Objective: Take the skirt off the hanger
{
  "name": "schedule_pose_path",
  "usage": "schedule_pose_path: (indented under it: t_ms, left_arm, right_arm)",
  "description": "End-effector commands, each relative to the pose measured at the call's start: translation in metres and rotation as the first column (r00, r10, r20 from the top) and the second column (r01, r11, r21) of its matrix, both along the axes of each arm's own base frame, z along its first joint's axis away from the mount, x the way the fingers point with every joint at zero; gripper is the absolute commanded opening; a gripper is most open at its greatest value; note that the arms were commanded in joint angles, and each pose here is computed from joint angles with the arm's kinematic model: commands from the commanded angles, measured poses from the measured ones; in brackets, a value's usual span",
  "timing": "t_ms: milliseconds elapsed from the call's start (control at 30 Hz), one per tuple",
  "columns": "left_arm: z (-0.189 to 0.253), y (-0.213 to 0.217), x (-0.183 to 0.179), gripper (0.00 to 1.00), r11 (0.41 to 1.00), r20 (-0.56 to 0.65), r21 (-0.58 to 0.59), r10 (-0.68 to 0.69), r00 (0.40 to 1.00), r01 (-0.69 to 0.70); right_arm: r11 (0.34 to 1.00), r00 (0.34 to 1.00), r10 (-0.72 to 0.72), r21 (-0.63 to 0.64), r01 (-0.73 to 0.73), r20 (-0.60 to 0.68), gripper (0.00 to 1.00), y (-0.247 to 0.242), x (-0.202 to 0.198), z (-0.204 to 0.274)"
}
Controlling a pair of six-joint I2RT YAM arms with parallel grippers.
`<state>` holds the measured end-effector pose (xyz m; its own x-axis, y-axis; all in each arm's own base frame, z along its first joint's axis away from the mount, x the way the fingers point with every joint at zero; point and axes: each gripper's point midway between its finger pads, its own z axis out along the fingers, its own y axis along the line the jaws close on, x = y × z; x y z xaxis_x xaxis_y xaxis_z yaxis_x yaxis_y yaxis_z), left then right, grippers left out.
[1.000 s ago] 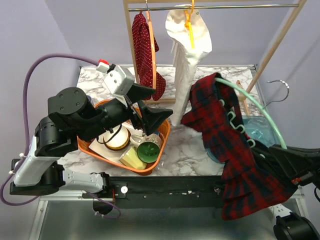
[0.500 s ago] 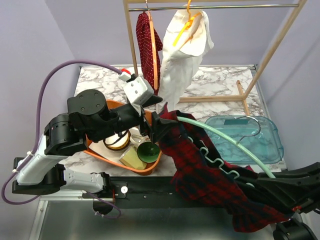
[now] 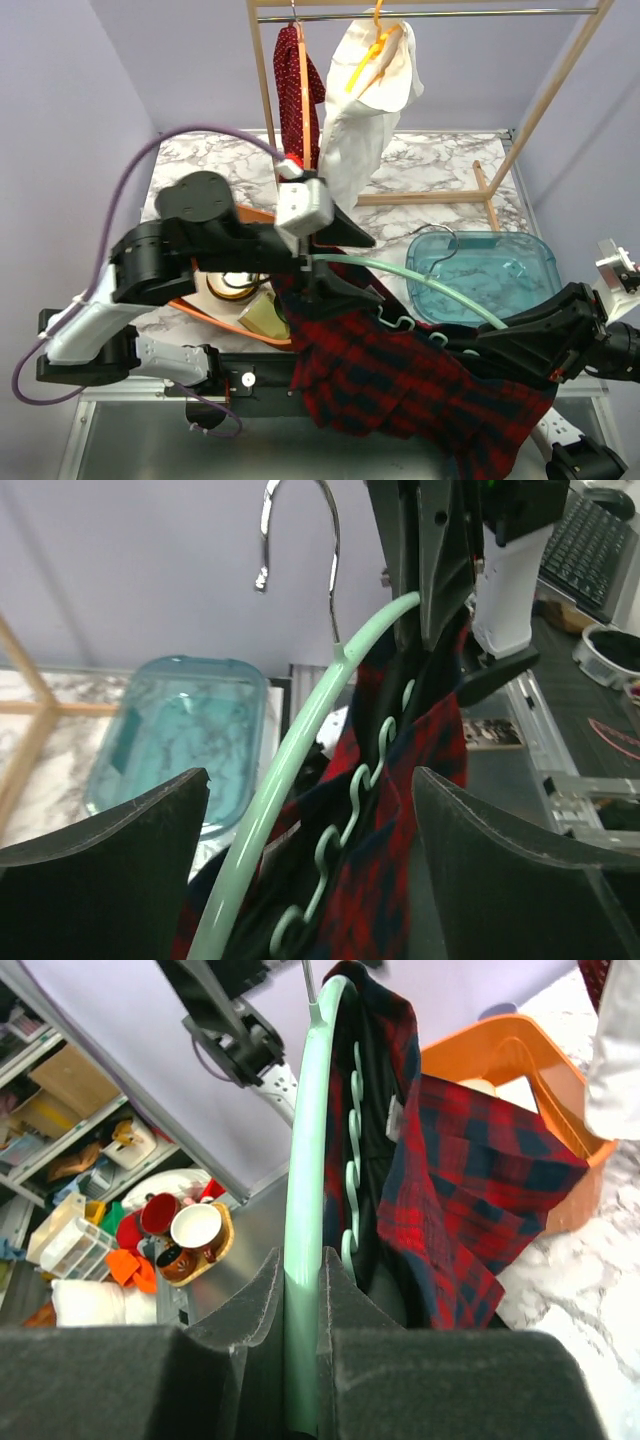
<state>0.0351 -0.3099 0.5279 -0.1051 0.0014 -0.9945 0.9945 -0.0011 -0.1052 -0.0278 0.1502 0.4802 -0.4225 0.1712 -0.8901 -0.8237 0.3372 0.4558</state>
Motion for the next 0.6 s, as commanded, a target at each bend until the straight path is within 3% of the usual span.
schedule_pose_path:
  t_ms: [0, 167, 333, 433, 467, 567]
  left_arm:
    - [-0.023, -0.036, -0.017, 0.91, 0.989, -0.092, 0.049, -0.135, 0.987, 0.14]
    - [-0.017, -0.046, -0.013, 0.89, 0.991, -0.068, 0.014, -0.135, 0.989, 0.136]
    - [-0.004, -0.042, -0.022, 0.7, 0.983, -0.053, -0.045, -0.183, 0.982, 0.18]
    - [-0.002, -0.041, -0.024, 0.49, 0.98, -0.055, -0.065, -0.194, 0.98, 0.19]
    - [-0.003, -0.04, -0.023, 0.33, 0.981, -0.058, -0.064, -0.189, 0.98, 0.185]
    - [-0.005, -0.038, -0.015, 0.0, 0.99, -0.063, -0.062, -0.133, 0.989, 0.129]
  right_arm:
    - [0.994, 0.98, 0.086, 0.047, -0.096, 0.177, 0.01, 0.009, 0.002, 0.031]
    - [0.987, 0.973, 0.14, 0.052, -0.152, 0.181, 0.01, 0.015, 0.008, 0.035]
    - [0.988, 0.975, 0.137, 0.048, -0.148, 0.175, 0.01, 0.018, 0.02, 0.038]
    - [0.987, 0.975, 0.14, 0.055, -0.151, 0.171, 0.01, 0.019, 0.026, 0.04]
    - [0.987, 0.976, 0.14, 0.058, -0.151, 0.167, 0.01, 0.02, 0.028, 0.039]
    - [0.986, 0.975, 0.139, 0.066, -0.152, 0.175, 0.01, 0.021, 0.032, 0.044]
